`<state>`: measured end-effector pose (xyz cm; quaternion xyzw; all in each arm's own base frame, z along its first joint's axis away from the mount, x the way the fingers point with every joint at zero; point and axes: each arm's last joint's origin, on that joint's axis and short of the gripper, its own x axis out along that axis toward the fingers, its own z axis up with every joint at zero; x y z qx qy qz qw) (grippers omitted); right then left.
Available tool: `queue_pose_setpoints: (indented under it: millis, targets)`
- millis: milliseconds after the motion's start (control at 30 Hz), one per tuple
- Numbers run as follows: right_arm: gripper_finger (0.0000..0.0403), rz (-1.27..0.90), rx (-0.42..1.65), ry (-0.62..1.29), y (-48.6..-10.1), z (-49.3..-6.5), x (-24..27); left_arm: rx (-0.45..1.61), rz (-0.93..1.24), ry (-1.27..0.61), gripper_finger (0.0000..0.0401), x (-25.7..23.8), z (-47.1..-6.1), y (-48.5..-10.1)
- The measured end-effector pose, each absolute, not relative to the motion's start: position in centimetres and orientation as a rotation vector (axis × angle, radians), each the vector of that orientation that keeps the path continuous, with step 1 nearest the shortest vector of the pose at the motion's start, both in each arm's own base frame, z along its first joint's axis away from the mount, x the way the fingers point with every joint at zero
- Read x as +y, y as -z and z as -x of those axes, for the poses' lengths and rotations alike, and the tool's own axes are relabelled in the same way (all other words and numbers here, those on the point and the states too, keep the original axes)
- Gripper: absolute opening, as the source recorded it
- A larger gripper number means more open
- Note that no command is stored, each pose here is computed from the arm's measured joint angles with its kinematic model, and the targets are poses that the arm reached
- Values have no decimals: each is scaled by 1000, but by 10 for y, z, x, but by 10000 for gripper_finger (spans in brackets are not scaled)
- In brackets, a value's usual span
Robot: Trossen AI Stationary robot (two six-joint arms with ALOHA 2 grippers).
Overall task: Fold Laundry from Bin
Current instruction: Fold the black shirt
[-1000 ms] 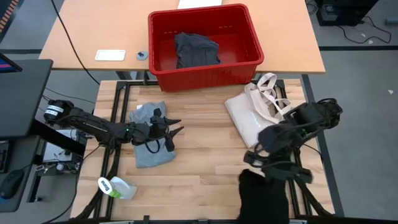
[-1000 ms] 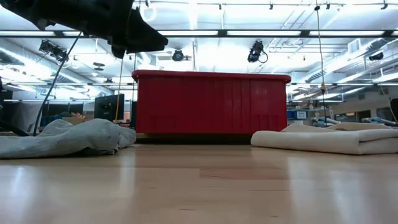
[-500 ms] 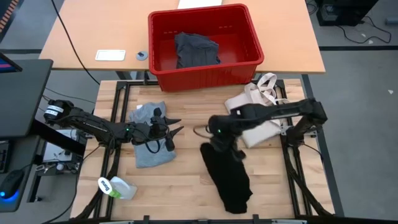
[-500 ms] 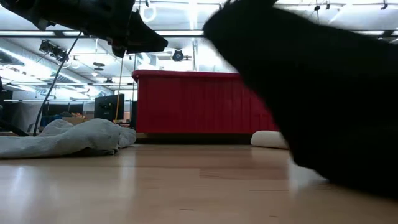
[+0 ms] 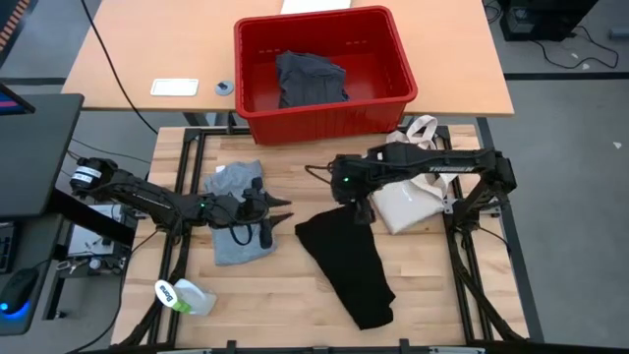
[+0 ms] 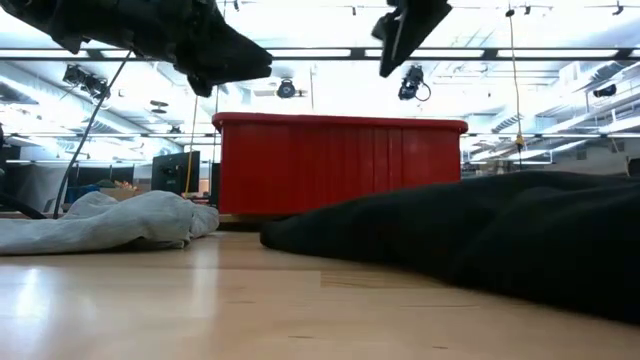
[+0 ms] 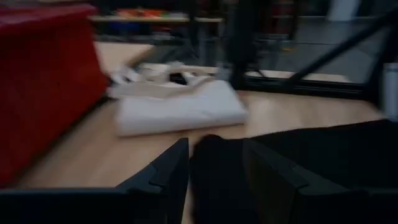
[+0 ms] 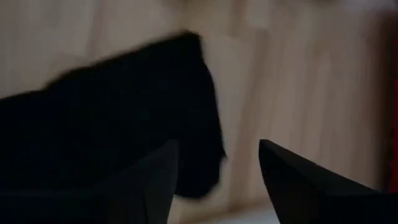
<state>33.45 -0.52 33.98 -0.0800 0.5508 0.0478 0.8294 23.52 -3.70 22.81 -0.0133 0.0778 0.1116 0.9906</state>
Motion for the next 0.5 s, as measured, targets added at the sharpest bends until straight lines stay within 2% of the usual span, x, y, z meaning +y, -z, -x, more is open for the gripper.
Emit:
queue_pose_setpoints:
  millis: [67, 200, 500]
  targets:
    - [241, 139, 1181, -88, -345, -330, -5, 178, 74, -192, 155, -38, -238, -223]
    - [242, 4, 1156, -237, -338, -331, 4, 241, 179, -174, 155, -38, -247, -207]
    - [236, -138, 1259, -313, -248, -326, 56, 415, 194, -134, 155, -41, -261, -167]
